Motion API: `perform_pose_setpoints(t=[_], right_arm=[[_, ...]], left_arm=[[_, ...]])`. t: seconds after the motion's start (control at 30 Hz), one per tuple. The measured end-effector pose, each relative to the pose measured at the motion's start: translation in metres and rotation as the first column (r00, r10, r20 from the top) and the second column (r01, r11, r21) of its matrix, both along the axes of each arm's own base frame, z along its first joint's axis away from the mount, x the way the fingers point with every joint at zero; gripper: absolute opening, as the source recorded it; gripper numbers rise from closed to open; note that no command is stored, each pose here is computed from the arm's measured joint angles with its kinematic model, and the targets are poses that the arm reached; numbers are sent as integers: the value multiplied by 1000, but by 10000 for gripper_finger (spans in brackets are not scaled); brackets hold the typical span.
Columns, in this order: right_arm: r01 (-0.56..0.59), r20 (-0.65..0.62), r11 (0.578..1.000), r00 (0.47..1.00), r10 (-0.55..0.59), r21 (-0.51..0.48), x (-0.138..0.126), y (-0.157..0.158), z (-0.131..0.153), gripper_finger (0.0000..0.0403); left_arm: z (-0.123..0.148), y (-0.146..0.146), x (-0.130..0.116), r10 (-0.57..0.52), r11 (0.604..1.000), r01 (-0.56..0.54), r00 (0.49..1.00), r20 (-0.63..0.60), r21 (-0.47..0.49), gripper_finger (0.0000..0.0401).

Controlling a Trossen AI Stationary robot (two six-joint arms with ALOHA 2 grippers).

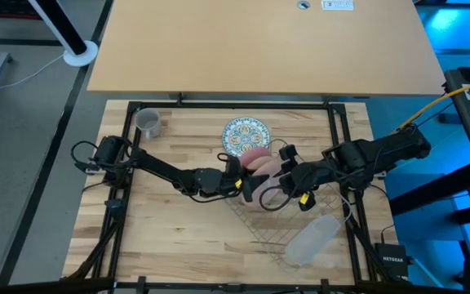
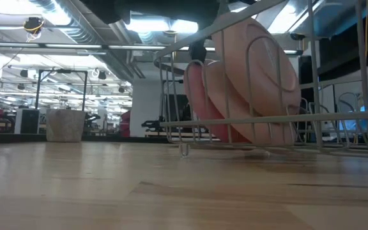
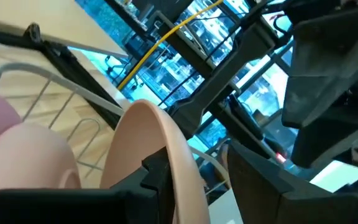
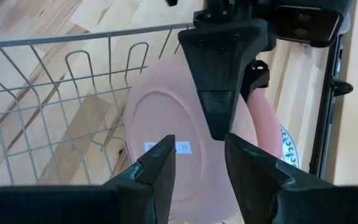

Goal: Sort dishes
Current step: Put the orange plate into the dish rack

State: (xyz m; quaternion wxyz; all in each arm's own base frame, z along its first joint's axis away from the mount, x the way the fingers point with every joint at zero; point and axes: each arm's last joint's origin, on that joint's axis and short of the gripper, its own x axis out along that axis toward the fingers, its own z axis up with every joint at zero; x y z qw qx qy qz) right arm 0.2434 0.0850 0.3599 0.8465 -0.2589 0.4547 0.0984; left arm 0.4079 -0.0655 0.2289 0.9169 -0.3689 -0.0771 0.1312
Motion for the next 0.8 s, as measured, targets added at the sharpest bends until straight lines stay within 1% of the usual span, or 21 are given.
perform_pose_setpoints(t=[0.1,0.23,0.3,0.43,0.53,0.63,0.73,0.8], right_arm=[[23,-9,1000,1000,-23,12,-1,0,-1,143],[48,-24,998,999,-47,27,-2,-1,-1,143],[57,-31,996,998,-55,65,-2,0,-1,143],[73,-44,989,997,-68,127,-2,2,-1,143],[100,-35,986,995,-96,136,-1,2,-2,143],[136,-3,988,991,-136,67,1,0,-2,143],[137,45,989,990,-135,-53,3,-6,0,143],[123,57,989,991,-118,-80,7,-14,1,143]], left_arm=[[0,1,0,5,999,-4,1000,-18,52,125],[-3,4,1,12,997,-8,999,-49,72,125],[-4,5,1,16,997,-12,998,-60,74,125],[-2,11,2,27,999,-26,999,-30,23,125],[-1,14,2,34,999,-34,999,-3,-8,125],[-1,14,2,36,999,-36,999,-8,6,125],[-1,11,2,29,999,-29,999,-14,20,125],[-1,10,2,27,999,-27,1000,-14,20,125]])
